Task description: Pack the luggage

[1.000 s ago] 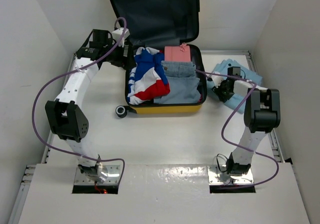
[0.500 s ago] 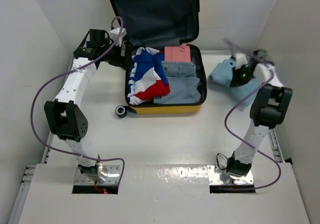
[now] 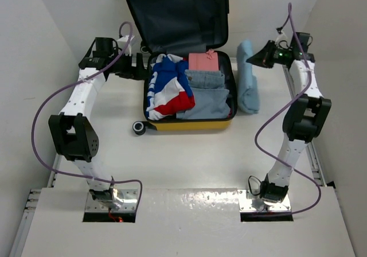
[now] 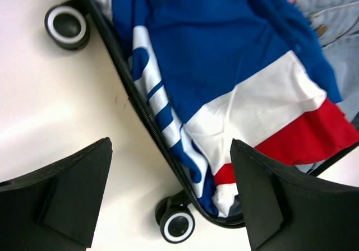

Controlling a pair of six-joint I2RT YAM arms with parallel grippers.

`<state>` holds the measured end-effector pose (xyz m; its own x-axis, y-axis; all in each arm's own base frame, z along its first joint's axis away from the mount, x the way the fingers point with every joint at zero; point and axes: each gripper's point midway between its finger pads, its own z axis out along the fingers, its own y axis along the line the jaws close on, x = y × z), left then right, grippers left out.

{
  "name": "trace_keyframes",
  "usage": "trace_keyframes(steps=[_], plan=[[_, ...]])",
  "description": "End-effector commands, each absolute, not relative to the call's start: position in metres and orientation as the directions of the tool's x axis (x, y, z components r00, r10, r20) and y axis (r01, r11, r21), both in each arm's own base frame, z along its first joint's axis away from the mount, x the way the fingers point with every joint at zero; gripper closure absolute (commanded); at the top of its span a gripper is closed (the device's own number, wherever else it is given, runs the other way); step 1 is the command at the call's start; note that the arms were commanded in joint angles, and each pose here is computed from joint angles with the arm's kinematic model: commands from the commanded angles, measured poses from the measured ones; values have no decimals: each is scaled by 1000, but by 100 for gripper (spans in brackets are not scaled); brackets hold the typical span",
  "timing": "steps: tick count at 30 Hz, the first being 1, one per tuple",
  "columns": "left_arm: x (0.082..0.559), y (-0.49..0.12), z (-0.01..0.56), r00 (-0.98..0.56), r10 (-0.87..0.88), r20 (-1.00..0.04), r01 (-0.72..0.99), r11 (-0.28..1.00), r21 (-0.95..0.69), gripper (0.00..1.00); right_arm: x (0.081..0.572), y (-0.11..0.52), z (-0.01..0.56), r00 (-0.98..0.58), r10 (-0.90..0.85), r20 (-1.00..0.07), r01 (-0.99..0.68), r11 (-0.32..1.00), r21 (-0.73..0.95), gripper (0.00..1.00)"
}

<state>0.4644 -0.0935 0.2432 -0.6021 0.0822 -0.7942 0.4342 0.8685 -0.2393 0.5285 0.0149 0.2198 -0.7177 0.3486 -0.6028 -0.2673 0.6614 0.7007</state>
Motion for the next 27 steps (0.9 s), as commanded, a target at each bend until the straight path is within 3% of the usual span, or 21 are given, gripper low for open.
trace_keyframes(steps=[1, 8, 14, 27], plan=[[458, -85, 261, -565, 53, -823, 440, 864, -246, 11, 518, 56, 323, -659, 433, -615, -423, 464, 779, 100], [452, -73, 266, -558, 15, -830, 422, 866, -268, 11, 533, 63, 393, -588, 533, -609, -496, 357, 791, 100], [446, -68, 260, -568, -7, -823, 416, 861, -294, 11, 515, 84, 449, -537, 547, -642, -582, 310, 751, 100], [433, -48, 260, -570, -51, -820, 380, 869, -318, 11, 484, 191, 454, -627, 424, -653, -631, 215, 745, 100]])
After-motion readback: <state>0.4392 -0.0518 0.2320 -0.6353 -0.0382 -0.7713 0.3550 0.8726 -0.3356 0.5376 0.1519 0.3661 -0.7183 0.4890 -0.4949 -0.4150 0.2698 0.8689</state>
